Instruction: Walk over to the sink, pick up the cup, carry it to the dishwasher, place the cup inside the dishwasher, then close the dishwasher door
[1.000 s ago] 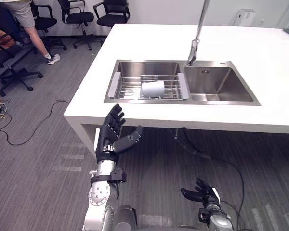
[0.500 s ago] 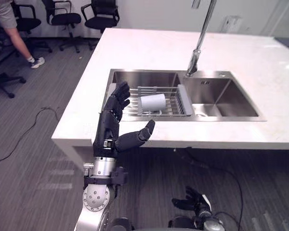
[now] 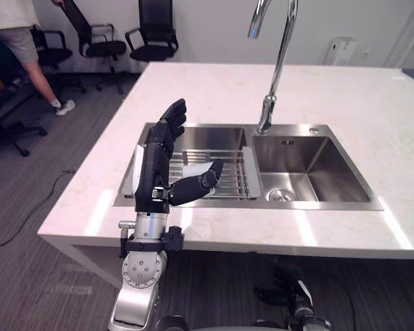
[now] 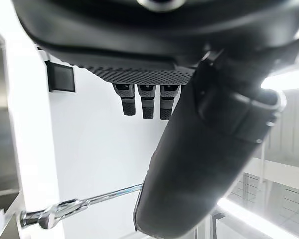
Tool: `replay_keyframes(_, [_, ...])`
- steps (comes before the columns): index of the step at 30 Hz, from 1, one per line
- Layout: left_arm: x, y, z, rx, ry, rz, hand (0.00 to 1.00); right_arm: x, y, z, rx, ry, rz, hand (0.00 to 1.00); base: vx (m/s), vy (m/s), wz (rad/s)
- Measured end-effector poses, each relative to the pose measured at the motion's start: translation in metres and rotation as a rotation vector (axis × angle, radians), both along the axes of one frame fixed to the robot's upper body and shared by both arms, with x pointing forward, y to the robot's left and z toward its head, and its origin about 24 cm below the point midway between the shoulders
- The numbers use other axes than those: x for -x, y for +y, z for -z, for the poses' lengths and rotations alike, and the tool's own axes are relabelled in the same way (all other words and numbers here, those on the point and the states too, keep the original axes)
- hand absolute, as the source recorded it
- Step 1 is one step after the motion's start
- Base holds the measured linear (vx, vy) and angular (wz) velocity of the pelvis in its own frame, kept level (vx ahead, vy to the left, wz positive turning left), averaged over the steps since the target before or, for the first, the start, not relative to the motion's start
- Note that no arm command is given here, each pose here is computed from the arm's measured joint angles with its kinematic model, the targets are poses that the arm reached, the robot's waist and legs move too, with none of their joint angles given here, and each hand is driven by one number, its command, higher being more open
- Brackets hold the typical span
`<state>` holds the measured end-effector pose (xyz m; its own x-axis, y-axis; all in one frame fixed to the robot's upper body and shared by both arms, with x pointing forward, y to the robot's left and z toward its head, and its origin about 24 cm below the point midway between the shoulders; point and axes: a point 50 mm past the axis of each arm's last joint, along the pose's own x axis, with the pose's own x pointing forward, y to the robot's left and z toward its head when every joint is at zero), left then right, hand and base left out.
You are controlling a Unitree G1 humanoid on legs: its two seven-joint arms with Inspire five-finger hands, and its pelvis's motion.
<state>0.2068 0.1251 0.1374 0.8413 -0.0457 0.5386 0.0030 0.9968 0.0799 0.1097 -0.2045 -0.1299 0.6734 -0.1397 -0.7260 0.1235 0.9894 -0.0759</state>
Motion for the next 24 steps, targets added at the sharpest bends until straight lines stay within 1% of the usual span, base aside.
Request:
replay_keyframes(3, [-0.004, 0.002, -0.001, -0.089, -0.014, -0.013, 0.9, 0.0, 0.008, 0.003, -0.026, 0.008, -0.011, 0.9, 0.05, 0.091, 0.11])
replay_keyframes(6, [-0.016, 0.001, 0.01, -0.181, 0.04, 0.001, 0.9, 0.005, 0.01, 0.007, -0.044, 0.04, -0.019, 0.9, 0.01, 0.088, 0.08])
replay_keyframes(8, [-0.018, -0.002, 0.014, -0.243, 0.059, 0.022, 0.9, 0.006, 0.011, 0.008, -0.05, 0.046, -0.021, 0.9, -0.01, 0.062, -0.05])
replay_keyframes(13, [-0.019, -0.026, 0.012, -0.389, 0.017, 0.17, 0.9, 0.006, 0.012, 0.009, -0.059, 0.051, -0.036, 0.9, -0.03, 0.006, -0.1])
replay_keyframes(16, [-0.027, -0.034, 0.016, -0.424, 0.027, 0.208, 0.9, 0.007, 0.011, 0.013, -0.057, 0.077, -0.037, 0.9, -0.01, -0.014, -0.13])
replay_keyframes(18, [-0.039, -0.031, 0.029, -0.461, 0.088, 0.204, 0.9, 0.015, 0.011, 0.018, -0.058, 0.118, -0.032, 0.9, 0.0, 0.003, -0.13])
replay_keyframes(20, [-0.043, -0.029, 0.036, -0.479, 0.119, 0.198, 0.9, 0.016, 0.01, 0.018, -0.059, 0.124, -0.031, 0.9, -0.01, 0.01, -0.12])
replay_keyframes(24, [-0.051, -0.02, 0.062, -0.542, 0.241, 0.175, 0.9, 0.015, 0.007, 0.019, -0.05, 0.132, -0.036, 0.9, -0.03, 0.03, -0.13])
